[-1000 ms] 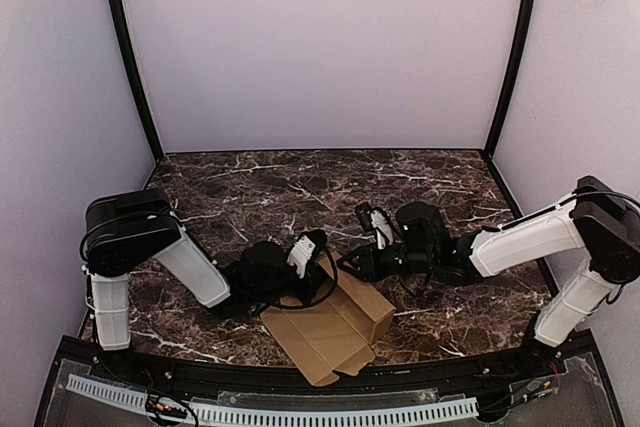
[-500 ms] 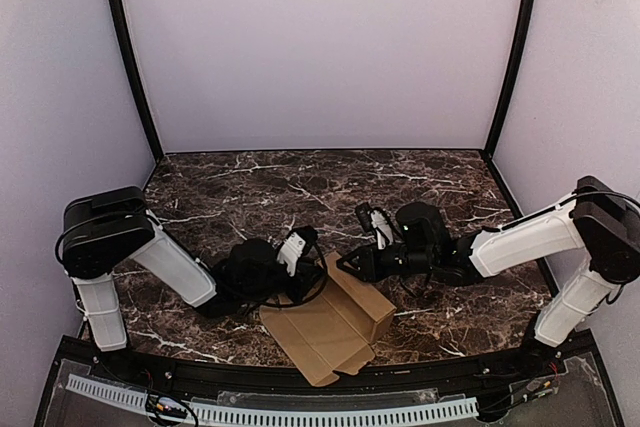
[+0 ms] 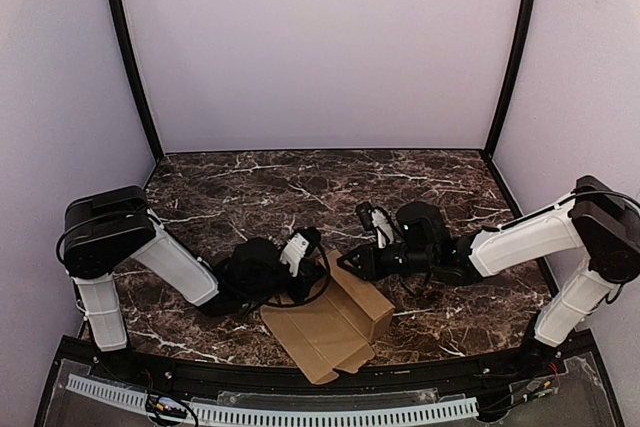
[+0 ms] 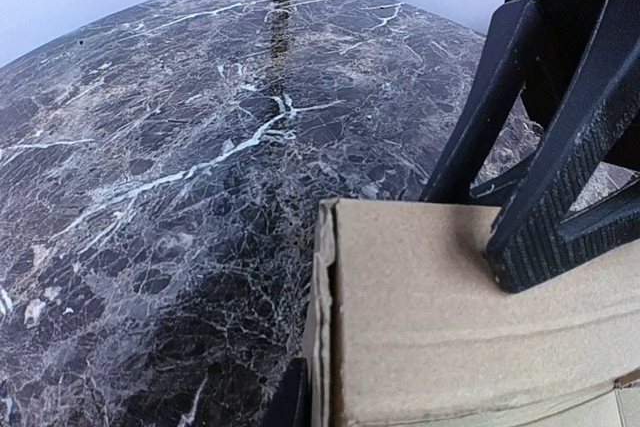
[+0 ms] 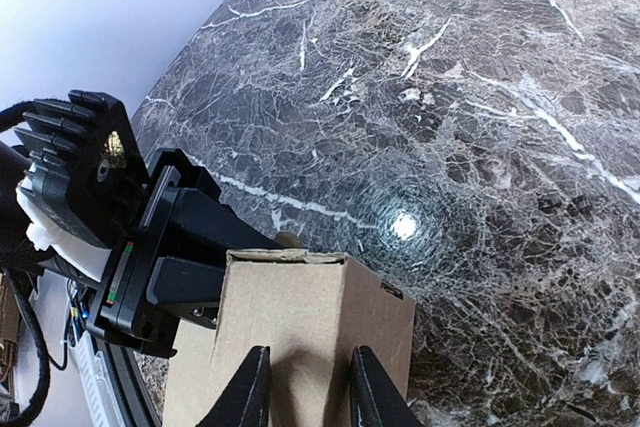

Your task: Fold the paper box

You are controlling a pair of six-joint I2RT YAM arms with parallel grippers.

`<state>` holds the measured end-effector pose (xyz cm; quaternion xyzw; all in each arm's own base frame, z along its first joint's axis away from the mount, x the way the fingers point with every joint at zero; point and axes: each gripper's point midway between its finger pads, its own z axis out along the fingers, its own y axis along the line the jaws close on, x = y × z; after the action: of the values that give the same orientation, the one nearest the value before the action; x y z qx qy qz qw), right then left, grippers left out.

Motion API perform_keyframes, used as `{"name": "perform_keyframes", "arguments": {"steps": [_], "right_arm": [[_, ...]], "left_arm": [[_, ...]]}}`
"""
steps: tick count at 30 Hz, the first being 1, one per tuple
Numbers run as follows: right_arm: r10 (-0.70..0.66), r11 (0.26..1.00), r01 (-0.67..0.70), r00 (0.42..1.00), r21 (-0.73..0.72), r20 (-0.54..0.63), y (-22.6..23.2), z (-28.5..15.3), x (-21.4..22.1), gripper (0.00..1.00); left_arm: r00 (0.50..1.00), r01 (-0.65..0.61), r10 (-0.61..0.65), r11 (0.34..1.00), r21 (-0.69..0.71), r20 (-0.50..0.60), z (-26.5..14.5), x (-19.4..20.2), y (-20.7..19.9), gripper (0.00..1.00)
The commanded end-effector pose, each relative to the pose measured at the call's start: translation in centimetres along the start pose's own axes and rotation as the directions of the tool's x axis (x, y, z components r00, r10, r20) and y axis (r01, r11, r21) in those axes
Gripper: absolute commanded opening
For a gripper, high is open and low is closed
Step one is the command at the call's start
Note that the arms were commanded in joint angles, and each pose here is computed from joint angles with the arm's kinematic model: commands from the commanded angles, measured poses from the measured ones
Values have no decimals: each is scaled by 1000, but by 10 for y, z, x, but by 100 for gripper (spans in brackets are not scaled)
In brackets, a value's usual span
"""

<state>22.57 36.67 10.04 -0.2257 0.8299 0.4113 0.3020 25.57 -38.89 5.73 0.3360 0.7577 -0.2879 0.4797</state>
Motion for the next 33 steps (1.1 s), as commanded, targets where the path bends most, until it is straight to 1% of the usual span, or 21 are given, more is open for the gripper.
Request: {"name": "perform_keyframes", "arguments": {"steps": [1,4,6,7,9,14,17,23,28,33], "right_arm": [[23,1000,-22,998,13,-53,-6,8,16,27],[25,1000,-24,998,11,-53,-6,9,16,27],[24,1000,-24,998,7,-56,-5,10,17,27],[25,1000,-24,998,7,-55,-6,10,17,27],[26,1000,-25,998,7,-56,-6,11,17,26],[31,1000,-30,998,6,-59,-7,11,20,26],[35,999,-34,998,6,-56,-6,10,19,26],[32,999,-31,999,17,-42,-6,6,16,27],[7,999,-7,1000,33,-2,0,-7,-1,36],[-37,996,33,998,85,51,4,-34,-20,46]], "left_arm": [[1000,1,-1,1000,7,23,8,-13,-2,8],[1000,-2,2,1000,7,27,10,-14,-2,7],[1000,-6,5,1000,12,31,12,-15,-4,5],[1000,-7,6,1000,15,29,12,-14,-5,2],[999,-8,7,1000,15,32,13,-14,-4,1],[999,-15,15,1000,8,51,12,-17,-3,1],[998,2,-1,1000,-14,63,12,-20,0,0],[998,9,-7,999,-41,55,12,-19,3,0],[1000,-3,4,999,-45,19,7,-15,4,0],[998,-34,32,999,-38,-53,0,-10,2,0]]}}
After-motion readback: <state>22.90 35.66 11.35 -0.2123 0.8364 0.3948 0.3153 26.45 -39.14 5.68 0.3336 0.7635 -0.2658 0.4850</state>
